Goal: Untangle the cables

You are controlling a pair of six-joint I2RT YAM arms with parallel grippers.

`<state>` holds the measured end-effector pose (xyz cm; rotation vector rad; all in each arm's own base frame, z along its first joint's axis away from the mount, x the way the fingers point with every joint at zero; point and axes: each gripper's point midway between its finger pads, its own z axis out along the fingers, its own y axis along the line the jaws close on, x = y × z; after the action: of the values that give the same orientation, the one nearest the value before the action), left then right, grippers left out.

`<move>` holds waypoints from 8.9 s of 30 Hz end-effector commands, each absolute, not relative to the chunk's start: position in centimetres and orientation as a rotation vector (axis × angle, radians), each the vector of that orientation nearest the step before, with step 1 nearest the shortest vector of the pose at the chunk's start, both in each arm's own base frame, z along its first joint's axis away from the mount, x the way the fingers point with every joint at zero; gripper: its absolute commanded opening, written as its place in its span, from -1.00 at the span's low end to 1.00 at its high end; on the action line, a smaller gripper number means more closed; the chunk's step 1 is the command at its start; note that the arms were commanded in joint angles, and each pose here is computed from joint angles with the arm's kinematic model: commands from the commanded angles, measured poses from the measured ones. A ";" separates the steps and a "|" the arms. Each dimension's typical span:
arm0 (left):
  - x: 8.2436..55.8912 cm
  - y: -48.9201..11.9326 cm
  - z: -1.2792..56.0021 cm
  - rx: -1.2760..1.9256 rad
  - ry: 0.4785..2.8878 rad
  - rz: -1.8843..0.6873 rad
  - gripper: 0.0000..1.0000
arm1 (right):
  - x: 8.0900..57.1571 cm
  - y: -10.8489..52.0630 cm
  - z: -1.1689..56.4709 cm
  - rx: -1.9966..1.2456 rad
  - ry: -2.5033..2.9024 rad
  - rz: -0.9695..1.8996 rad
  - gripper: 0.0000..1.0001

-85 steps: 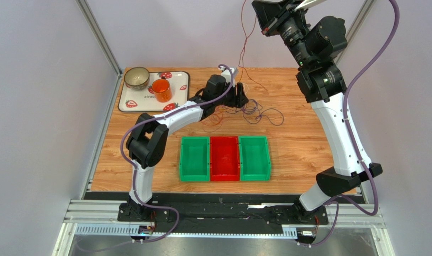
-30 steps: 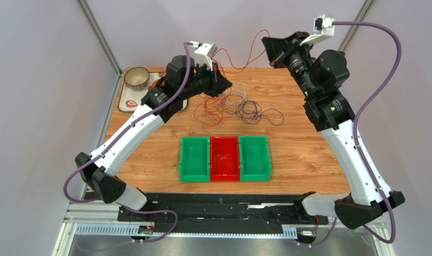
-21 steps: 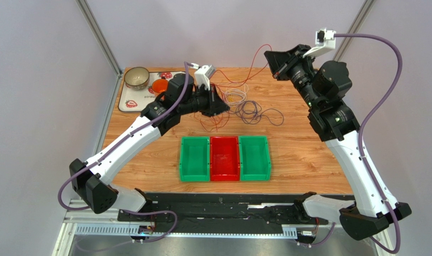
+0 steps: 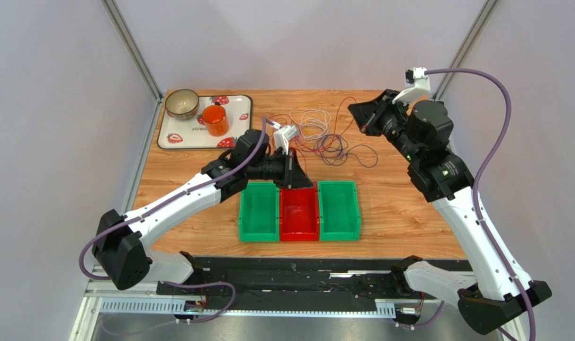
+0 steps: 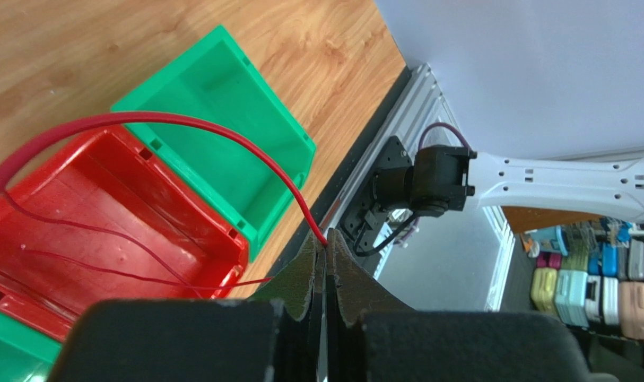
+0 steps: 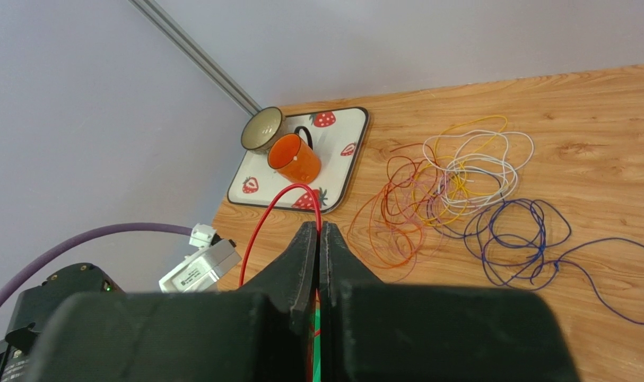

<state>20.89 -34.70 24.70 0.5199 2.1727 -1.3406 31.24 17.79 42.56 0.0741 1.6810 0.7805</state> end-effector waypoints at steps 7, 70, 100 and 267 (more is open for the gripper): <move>20.1 -35.5 21.0 0.525 2.233 -1.388 -1.00 | 30.3 18.2 40.4 0.042 1.737 0.798 -1.00; 27.0 -11.0 23.4 0.211 2.288 -0.160 0.25 | 25.2 25.2 30.4 -0.094 2.045 0.796 -1.00; 27.5 -9.6 21.6 0.170 2.326 -0.079 0.21 | 27.6 29.8 15.1 -0.404 2.338 0.627 -1.00; 27.3 -10.8 20.8 0.234 2.361 -0.142 0.14 | 59.4 36.9 11.7 0.543 2.102 0.738 -0.11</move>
<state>26.99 -10.66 20.51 0.2105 2.3752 -0.1369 57.21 36.95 9.40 0.4772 2.2183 0.7039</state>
